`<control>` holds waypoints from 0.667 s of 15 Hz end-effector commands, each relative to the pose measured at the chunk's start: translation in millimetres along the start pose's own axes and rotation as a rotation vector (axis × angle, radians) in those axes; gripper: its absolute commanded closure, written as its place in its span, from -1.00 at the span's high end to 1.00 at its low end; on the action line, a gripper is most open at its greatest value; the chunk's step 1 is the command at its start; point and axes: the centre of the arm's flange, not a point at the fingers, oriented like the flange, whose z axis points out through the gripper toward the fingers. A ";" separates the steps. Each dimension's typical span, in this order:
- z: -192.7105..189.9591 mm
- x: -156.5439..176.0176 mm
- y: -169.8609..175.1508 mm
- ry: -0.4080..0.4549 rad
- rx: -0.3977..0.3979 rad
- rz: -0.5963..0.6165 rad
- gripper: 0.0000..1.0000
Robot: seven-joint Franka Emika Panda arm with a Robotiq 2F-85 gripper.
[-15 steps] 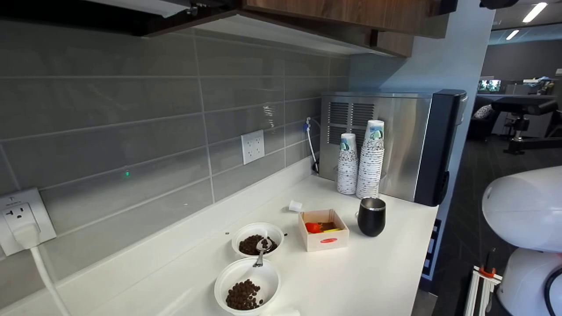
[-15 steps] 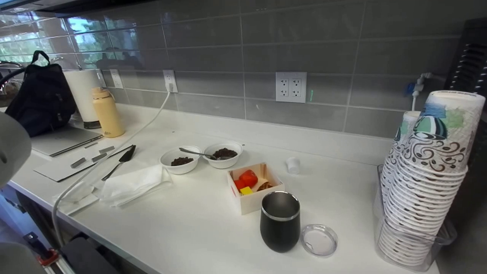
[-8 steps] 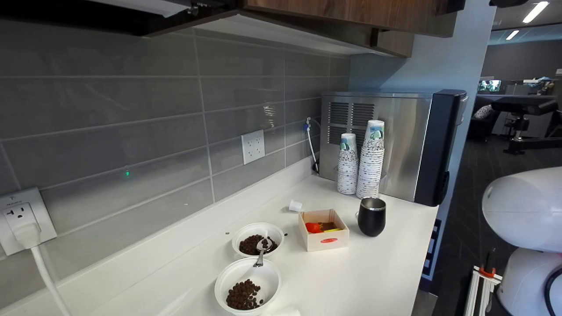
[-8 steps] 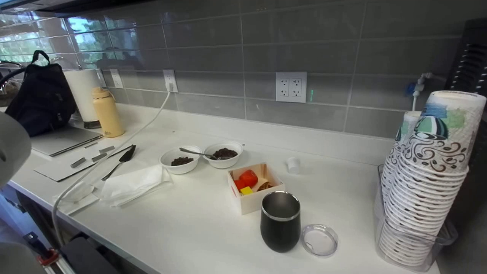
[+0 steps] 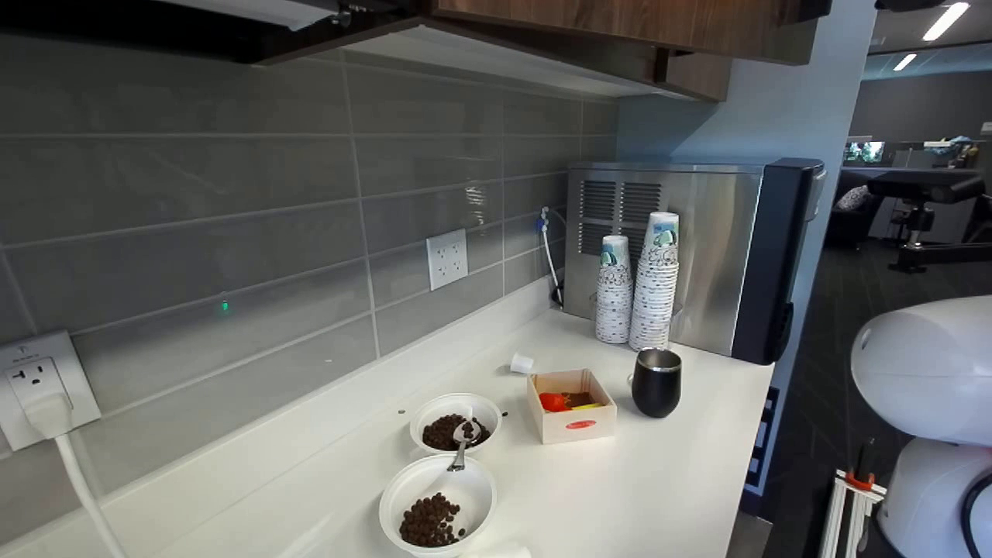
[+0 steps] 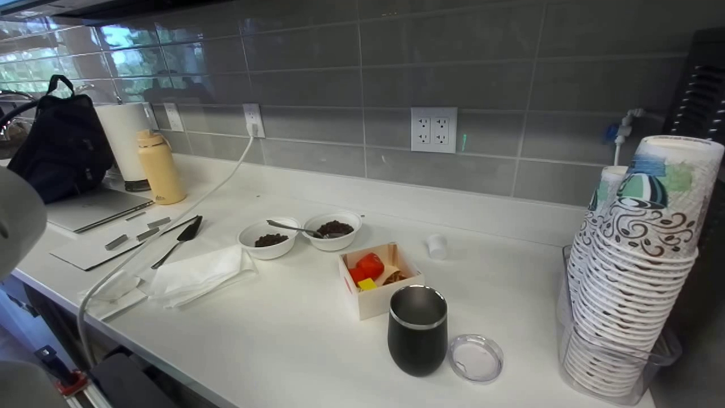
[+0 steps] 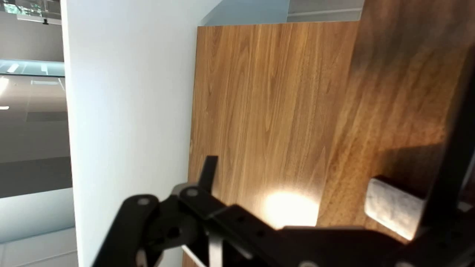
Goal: Open the left door of the cabinet above the black thermos then close it.
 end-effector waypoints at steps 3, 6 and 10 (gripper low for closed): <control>-3.0 -17.1 60.8 -0.048 -0.108 0.001 1.00; -5.3 -18.8 65.6 -0.050 -0.111 0.007 1.00; -2.5 -18.1 66.5 -0.054 -0.108 0.008 1.00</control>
